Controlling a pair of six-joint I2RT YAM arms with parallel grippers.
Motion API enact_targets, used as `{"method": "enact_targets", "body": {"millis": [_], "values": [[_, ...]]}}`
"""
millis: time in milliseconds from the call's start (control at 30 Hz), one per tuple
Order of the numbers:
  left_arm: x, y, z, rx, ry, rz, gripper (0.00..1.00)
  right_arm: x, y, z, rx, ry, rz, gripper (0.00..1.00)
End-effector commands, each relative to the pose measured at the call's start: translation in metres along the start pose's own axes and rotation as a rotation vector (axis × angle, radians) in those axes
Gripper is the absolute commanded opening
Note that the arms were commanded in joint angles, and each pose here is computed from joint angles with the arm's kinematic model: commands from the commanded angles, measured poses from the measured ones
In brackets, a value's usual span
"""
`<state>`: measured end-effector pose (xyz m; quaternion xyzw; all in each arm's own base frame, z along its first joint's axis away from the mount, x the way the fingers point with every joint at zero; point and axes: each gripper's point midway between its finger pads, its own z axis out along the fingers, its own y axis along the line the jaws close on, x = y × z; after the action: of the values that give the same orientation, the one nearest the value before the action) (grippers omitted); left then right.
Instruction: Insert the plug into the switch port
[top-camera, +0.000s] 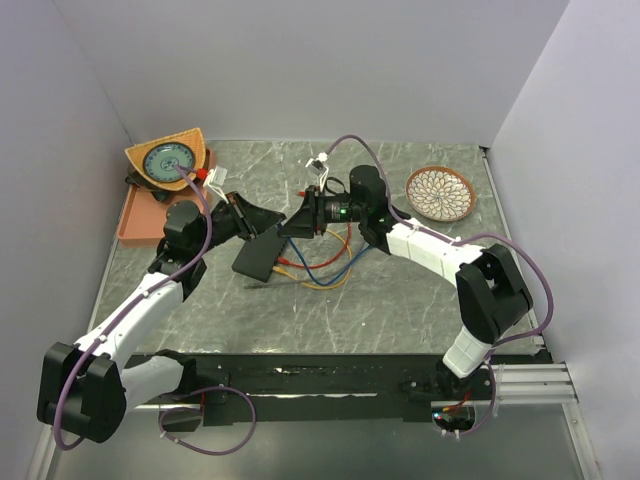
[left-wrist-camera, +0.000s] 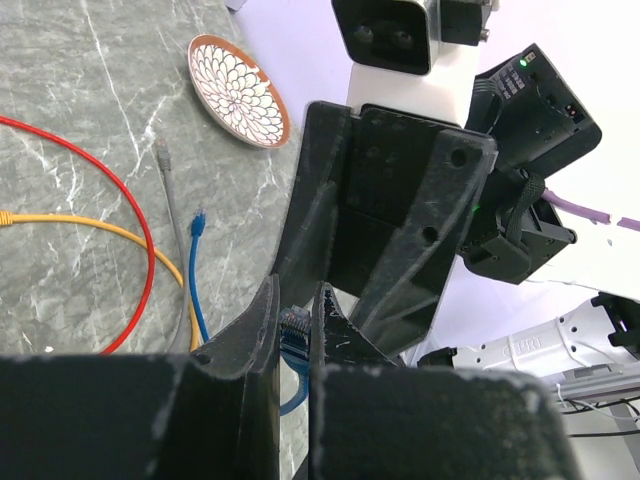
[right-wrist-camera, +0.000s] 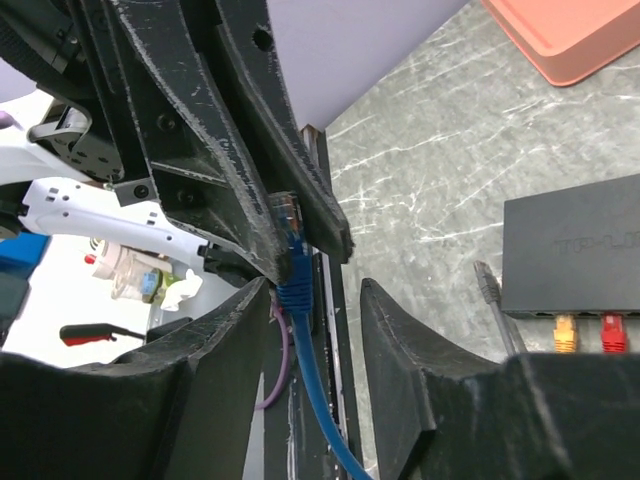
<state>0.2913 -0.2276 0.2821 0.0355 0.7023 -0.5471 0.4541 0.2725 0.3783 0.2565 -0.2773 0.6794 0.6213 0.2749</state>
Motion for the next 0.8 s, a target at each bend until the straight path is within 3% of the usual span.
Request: {"method": "enact_targets", "body": {"millis": [0,267,500,667,767], "values": [[-0.0185,-0.0277,0.0021,0.085,-0.038,0.050,0.01,-0.0194,0.0171,0.0038,-0.043,-0.035,-0.089,0.43],[-0.0157,-0.0263,0.0017,0.083,-0.031,0.047,0.01,-0.0219,0.0232,0.0027,-0.064,-0.054,-0.086,0.42],[-0.0163,-0.0255,0.0010,0.073,-0.033,0.053,0.01,-0.0261,0.0257,0.0009,-0.055,-0.062,-0.096,0.47],[-0.0170,-0.0279,0.0012,0.082,-0.035,0.055,0.01,-0.0259,0.0253,0.0005,-0.049,-0.063,-0.095,0.28],[-0.0163,-0.0284,0.0015,0.084,-0.031,0.054,0.01,-0.0261,0.0252,-0.0009,-0.044,-0.072,-0.096,0.21]]}}
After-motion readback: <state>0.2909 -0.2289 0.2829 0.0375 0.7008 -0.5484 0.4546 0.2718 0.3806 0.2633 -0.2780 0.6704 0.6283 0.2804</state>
